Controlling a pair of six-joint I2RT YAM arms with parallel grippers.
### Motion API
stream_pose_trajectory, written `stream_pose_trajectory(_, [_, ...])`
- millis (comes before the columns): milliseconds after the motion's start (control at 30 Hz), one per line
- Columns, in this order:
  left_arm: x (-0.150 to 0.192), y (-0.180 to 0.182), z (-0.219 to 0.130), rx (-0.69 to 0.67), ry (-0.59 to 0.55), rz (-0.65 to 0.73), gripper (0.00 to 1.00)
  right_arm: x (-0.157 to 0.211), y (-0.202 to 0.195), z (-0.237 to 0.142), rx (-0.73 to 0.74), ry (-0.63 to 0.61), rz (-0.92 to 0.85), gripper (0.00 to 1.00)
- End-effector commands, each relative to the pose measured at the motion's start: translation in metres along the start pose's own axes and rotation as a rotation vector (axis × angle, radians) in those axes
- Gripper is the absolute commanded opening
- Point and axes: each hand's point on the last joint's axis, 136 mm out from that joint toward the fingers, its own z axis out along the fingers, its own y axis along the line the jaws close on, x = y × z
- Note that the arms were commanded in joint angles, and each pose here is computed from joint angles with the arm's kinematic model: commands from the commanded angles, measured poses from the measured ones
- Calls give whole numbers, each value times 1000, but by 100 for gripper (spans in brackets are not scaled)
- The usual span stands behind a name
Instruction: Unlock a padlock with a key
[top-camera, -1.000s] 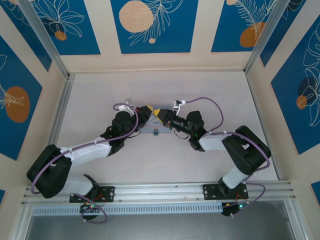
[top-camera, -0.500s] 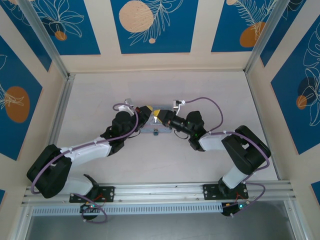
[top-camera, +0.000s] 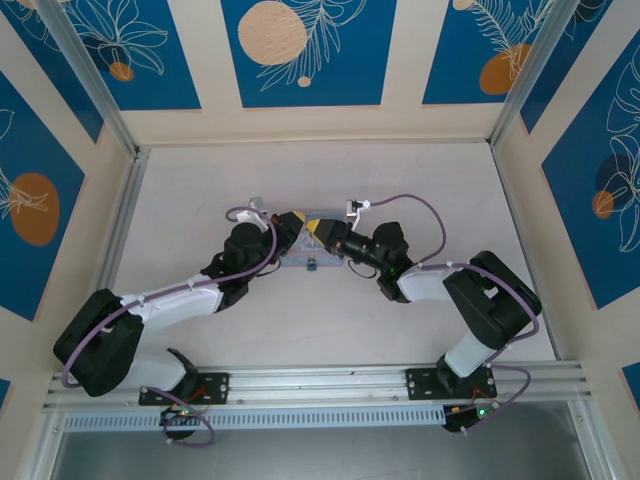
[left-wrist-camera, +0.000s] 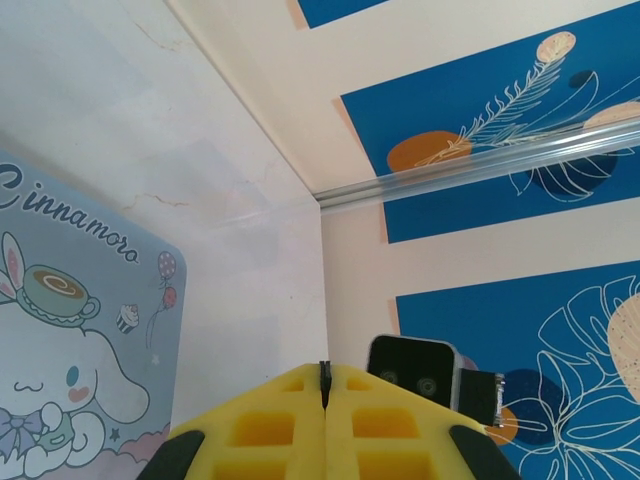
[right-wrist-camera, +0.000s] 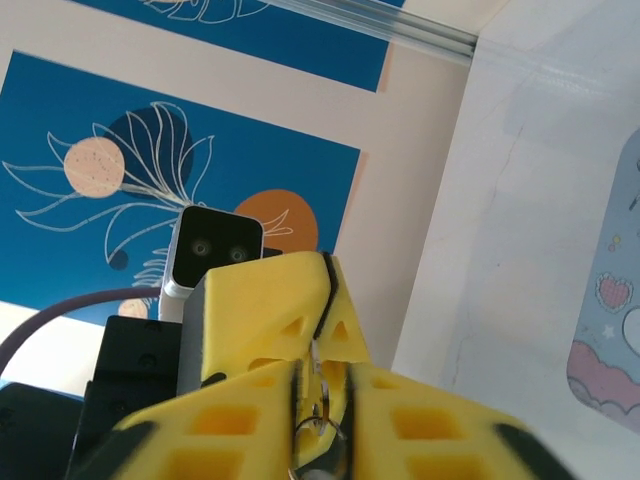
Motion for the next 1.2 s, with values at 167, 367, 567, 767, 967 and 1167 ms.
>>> stream_pose_trajectory(167, [-5, -19, -7, 51, -28, -6, 0, -6, -2, -11, 7, -83, -31, 52])
stream_pose_trajectory(367, [-6, -21, -9, 50, -30, -13, 0, -17, 12, -19, 15, -121, -139, 58])
stream_pose_trajectory(567, [-7, -23, -12, 52, -34, -20, 0, -17, 38, -12, -49, -62, -214, 58])
stream_pose_trajectory(767, [-7, -26, -11, 61, -32, -28, 0, -16, 45, -1, -72, -33, -219, 56])
stream_pose_trajectory(967, [-8, -27, -10, 66, -34, -28, 0, -12, 39, 7, -69, -19, -181, 52])
stream_pose_trajectory(1167, [-8, -29, -10, 78, -38, -26, 0, -6, 30, 12, -78, -4, -137, 46])
